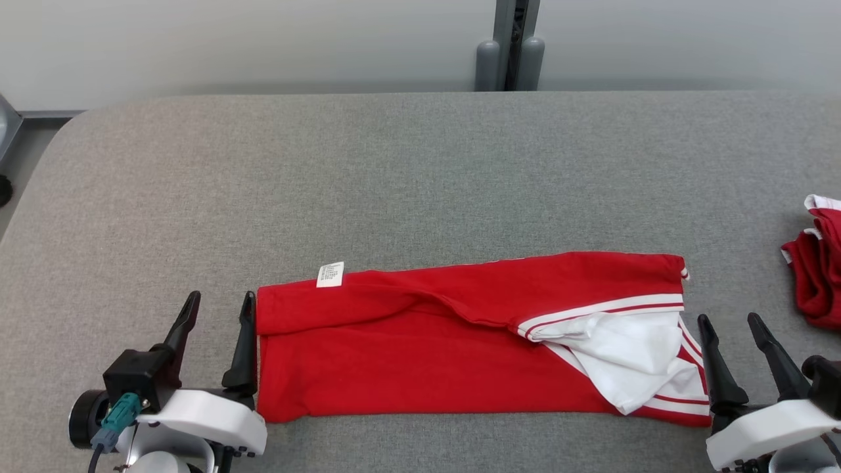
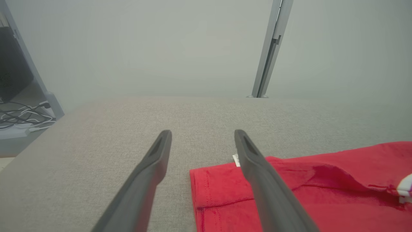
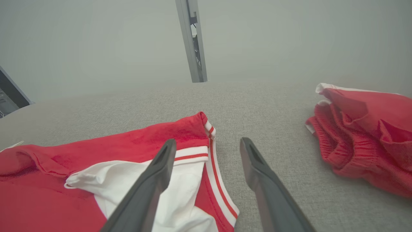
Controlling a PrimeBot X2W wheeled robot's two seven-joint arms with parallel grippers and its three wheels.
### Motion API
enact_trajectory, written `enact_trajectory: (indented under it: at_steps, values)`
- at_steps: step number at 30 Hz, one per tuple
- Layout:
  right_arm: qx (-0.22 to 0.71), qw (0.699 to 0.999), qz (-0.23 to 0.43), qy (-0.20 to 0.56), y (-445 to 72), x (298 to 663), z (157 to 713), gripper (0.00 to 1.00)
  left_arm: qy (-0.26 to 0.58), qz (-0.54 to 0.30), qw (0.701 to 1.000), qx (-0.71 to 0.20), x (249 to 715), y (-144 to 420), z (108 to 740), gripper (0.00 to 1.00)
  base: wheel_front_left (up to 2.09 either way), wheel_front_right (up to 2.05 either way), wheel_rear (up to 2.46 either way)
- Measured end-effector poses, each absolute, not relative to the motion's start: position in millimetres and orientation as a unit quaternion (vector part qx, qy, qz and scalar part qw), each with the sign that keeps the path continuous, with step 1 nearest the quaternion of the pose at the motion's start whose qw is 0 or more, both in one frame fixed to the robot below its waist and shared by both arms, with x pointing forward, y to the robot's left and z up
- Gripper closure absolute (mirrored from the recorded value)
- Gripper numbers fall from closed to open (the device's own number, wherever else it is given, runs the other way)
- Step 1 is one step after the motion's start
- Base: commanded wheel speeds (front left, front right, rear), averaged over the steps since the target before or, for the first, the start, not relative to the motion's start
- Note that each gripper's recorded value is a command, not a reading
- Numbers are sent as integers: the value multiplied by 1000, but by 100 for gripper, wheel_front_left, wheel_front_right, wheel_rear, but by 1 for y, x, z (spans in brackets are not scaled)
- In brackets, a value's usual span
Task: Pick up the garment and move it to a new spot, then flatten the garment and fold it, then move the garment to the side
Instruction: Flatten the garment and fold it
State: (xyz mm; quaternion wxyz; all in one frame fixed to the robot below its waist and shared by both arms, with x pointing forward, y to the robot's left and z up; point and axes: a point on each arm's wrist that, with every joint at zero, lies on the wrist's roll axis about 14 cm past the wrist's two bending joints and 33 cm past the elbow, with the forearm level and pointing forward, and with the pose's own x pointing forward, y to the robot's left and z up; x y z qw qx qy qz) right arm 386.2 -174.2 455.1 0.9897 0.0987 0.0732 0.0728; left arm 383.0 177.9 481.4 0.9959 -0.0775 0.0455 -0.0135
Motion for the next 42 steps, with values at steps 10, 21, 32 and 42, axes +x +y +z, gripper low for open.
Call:
enact_trajectory:
  at_steps: [10, 21, 32, 42]
  values:
    - [61, 976, 103, 181, -166, 406, 395, 0, 62, -24, 994, -87, 401, 170, 466, 0, 0, 0, 0]
    - [69, 964, 115, 230, -154, 412, 361, 100, 77, -15, 993, -88, 407, 174, 451, 0, 0, 0, 0]
    - [83, 970, 84, 214, -176, 411, 367, 100, 75, -30, 993, -88, 416, 166, 450, 0, 0, 0, 0]
    - [62, 981, 13, 183, -236, 411, 384, 100, 70, -53, 992, -90, 423, 150, 452, 0, 0, 0, 0]
